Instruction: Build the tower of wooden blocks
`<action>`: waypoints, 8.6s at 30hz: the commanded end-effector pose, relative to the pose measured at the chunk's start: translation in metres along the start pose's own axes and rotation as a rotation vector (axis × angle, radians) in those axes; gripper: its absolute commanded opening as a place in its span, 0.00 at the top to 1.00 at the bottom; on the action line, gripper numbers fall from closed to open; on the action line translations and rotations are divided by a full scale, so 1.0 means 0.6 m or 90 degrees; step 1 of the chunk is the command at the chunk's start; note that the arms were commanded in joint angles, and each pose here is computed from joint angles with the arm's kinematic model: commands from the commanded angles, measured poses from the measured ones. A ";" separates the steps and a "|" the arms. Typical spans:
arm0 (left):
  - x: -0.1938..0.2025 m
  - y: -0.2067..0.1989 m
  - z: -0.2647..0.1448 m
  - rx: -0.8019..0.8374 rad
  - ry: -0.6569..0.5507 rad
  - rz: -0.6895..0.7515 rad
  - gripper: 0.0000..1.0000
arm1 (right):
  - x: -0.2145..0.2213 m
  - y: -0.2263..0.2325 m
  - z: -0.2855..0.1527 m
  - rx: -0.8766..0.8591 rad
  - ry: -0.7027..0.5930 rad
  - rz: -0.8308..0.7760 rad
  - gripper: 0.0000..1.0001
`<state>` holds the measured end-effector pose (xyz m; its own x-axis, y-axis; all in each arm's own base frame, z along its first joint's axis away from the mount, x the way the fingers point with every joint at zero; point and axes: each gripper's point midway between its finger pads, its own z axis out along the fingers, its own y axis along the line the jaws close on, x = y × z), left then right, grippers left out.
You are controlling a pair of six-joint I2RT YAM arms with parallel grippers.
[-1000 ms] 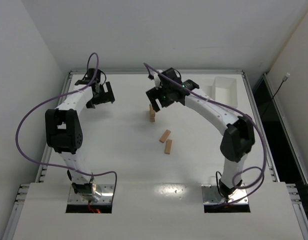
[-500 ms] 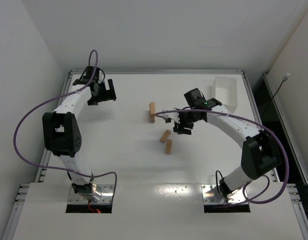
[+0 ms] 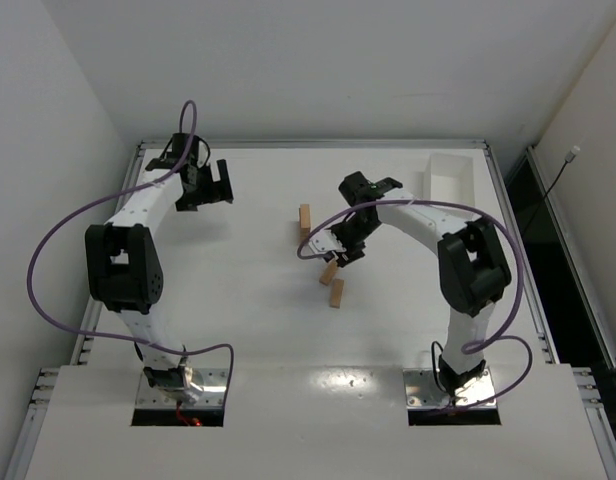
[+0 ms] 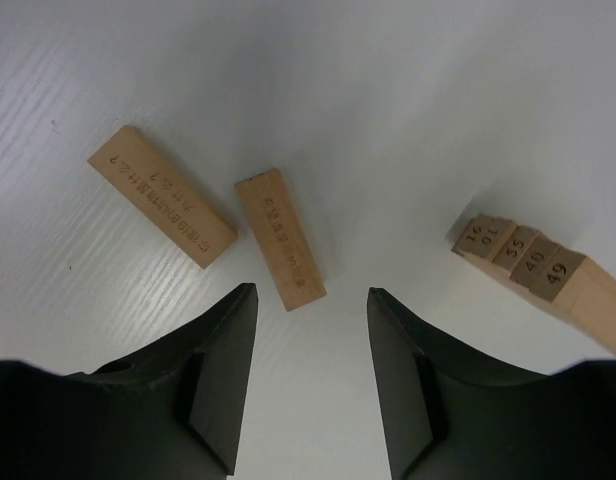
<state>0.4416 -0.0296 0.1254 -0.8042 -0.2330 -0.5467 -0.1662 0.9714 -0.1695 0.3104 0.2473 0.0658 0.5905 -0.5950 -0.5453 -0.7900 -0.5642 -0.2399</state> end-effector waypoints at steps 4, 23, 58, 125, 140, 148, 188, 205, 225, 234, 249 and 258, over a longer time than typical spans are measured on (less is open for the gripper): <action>-0.013 -0.013 0.007 0.010 0.000 0.013 0.00 | -0.032 0.007 0.019 -0.062 -0.033 -0.084 0.57; -0.008 -0.005 0.035 -0.007 0.019 0.012 0.00 | 0.005 0.010 0.077 -0.113 0.019 -0.099 0.58; 0.000 0.000 0.049 -0.018 0.036 0.012 0.00 | 0.053 -0.004 0.113 -0.145 0.136 -0.089 0.92; -0.027 0.050 0.028 -0.148 -0.034 -0.085 0.00 | 0.012 -0.292 -0.030 0.605 -0.015 1.154 0.93; -0.023 0.051 0.034 -0.150 -0.029 -0.084 0.00 | 0.015 -0.289 -0.022 0.593 -0.007 1.146 0.56; -0.031 0.033 0.016 -0.136 -0.044 -0.060 0.00 | -0.050 -0.329 -0.089 0.584 -0.101 1.014 0.40; -0.017 0.028 0.017 -0.144 -0.042 -0.049 0.00 | 0.036 -0.259 -0.003 0.580 0.037 1.117 0.30; -0.016 0.028 0.025 -0.145 -0.036 -0.049 0.00 | 0.039 -0.250 0.020 0.555 0.037 1.143 0.37; -0.011 0.030 0.033 -0.149 -0.025 -0.047 0.00 | 0.045 -0.238 0.044 0.527 0.044 1.151 0.46; -0.010 0.027 0.034 -0.144 -0.023 -0.047 0.00 | 0.043 -0.242 0.045 0.525 0.035 1.149 0.53; -0.010 0.027 0.034 -0.144 -0.023 -0.047 0.00 | 0.042 -0.246 0.044 0.528 0.030 1.147 0.58; -0.009 0.024 0.034 -0.138 -0.021 -0.047 0.00 | 0.042 -0.246 0.044 0.528 0.030 1.147 0.58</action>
<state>0.4489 -0.0122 0.1028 -0.7731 -0.3093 -0.5537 -0.3579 0.9335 -0.0217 0.4328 0.3251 0.0676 -0.8483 -0.1125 -0.5174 -0.2415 0.9518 0.1890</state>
